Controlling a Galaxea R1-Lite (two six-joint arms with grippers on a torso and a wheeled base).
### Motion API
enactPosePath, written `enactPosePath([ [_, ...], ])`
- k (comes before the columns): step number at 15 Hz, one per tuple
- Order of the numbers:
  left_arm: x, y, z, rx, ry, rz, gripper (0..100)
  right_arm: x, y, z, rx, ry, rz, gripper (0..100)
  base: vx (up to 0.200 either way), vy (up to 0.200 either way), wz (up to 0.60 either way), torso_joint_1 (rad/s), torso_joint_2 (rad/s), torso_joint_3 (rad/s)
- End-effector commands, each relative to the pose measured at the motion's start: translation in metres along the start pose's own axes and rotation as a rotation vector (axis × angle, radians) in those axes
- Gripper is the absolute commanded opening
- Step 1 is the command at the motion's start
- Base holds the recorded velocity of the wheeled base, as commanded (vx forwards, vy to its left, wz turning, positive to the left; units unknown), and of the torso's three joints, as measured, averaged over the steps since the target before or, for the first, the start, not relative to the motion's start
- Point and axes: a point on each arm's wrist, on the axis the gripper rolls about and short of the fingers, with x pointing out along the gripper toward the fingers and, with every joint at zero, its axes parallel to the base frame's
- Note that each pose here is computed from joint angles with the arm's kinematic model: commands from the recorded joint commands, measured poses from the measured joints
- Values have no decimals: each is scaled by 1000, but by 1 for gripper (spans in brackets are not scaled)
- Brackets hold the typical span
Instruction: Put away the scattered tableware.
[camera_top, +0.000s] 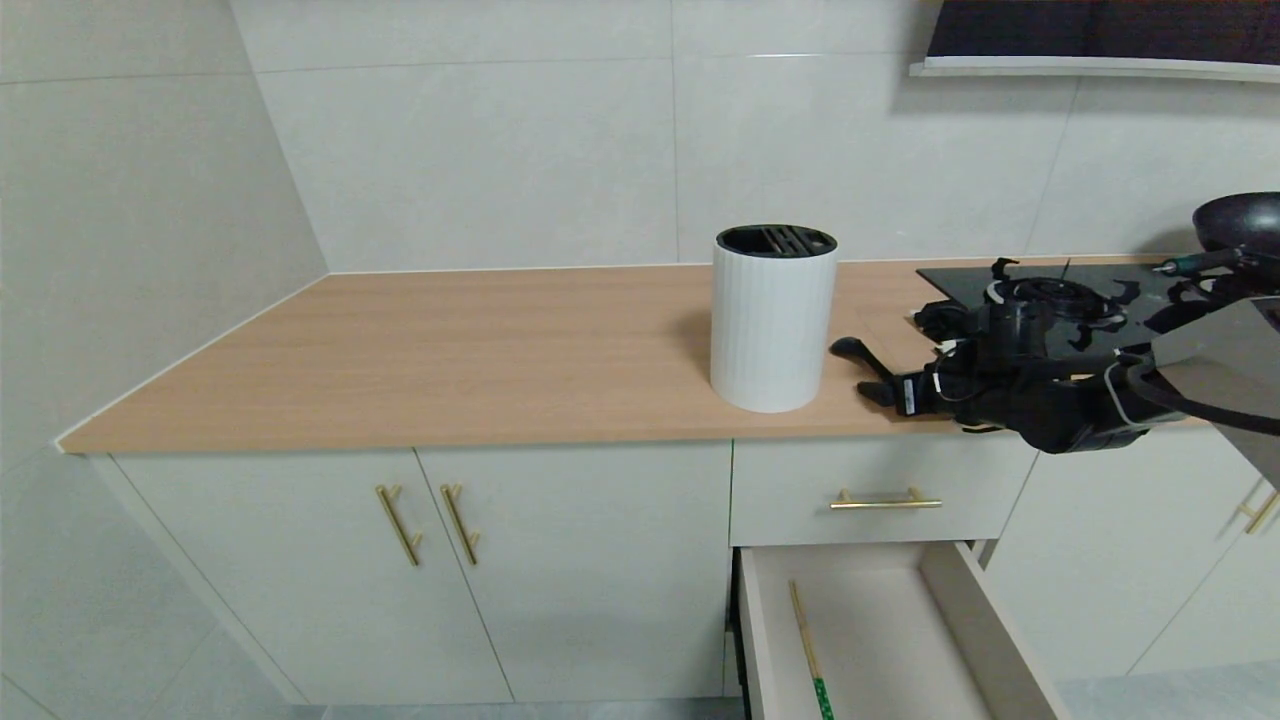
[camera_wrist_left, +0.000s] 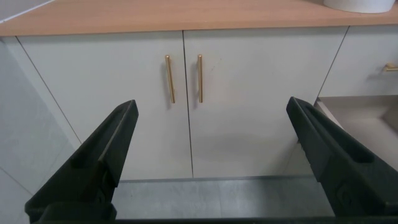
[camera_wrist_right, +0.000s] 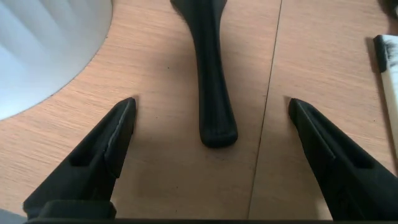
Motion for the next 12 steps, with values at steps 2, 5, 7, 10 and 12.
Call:
enactPosePath([
  [2,0,0,0,0,2,0,100,4,1,-5,2,11,4,0,0,0,0,0,0,0],
  [5,0,0,0,0,0,0,100,5,1,-5,0,2,3,0,0,0,0,0,0,0],
  [7,0,0,0,0,2,0,100,5,1,-6,1,3,4,0,0,0,0,0,0,0],
  [10,0,0,0,0,2,0,100,4,1,-3,1,-3,1,0,0,0,0,0,0,0],
  [12,0,0,0,0,2,0,100,1,1,2,4,-15,-4,0,0,0,0,0,0,0],
])
